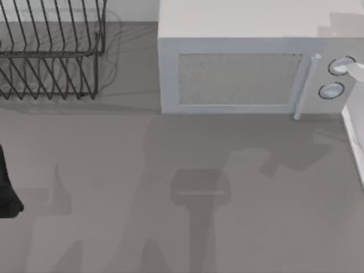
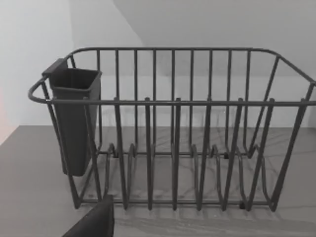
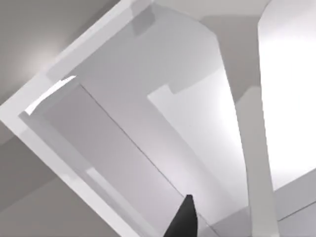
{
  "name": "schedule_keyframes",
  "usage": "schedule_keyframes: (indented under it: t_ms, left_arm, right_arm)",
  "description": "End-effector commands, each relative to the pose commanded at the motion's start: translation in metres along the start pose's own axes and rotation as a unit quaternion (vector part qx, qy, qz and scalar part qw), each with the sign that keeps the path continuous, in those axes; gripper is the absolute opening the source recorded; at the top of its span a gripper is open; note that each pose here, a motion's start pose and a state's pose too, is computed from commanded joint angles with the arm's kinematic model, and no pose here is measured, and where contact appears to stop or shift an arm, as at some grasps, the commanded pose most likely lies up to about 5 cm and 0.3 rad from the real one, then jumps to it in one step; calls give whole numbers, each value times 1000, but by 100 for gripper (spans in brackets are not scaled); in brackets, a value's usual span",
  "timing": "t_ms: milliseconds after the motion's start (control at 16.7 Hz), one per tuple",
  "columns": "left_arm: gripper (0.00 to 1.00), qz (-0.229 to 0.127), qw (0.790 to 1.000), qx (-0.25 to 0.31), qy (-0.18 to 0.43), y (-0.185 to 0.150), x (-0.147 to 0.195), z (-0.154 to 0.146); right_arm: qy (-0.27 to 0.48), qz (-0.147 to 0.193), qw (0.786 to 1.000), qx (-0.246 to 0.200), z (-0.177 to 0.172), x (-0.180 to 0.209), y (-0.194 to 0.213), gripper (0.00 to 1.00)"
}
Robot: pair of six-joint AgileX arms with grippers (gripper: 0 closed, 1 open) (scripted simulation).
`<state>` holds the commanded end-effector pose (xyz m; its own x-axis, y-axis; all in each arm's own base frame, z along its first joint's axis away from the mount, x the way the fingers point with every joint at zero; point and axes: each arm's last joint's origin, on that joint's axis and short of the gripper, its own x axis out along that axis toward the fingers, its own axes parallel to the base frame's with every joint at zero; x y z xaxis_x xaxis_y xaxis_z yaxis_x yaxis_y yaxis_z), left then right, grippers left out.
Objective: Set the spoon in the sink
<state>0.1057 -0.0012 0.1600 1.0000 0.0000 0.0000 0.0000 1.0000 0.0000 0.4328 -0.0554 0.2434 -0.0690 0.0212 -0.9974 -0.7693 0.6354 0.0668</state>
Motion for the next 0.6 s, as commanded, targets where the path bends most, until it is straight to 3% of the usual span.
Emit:
schedule_keyframes:
  t_ms: [300, 600]
  left_arm:
    - [100, 0, 1000, 0, 0, 0, 0, 0]
    - [100, 0, 1000, 0, 0, 0, 0, 0]
  right_arm:
    - [-10, -14, 1000, 7, 23, 22, -46, 0]
    - [-22, -30, 999, 14, 31, 38, -62, 0]
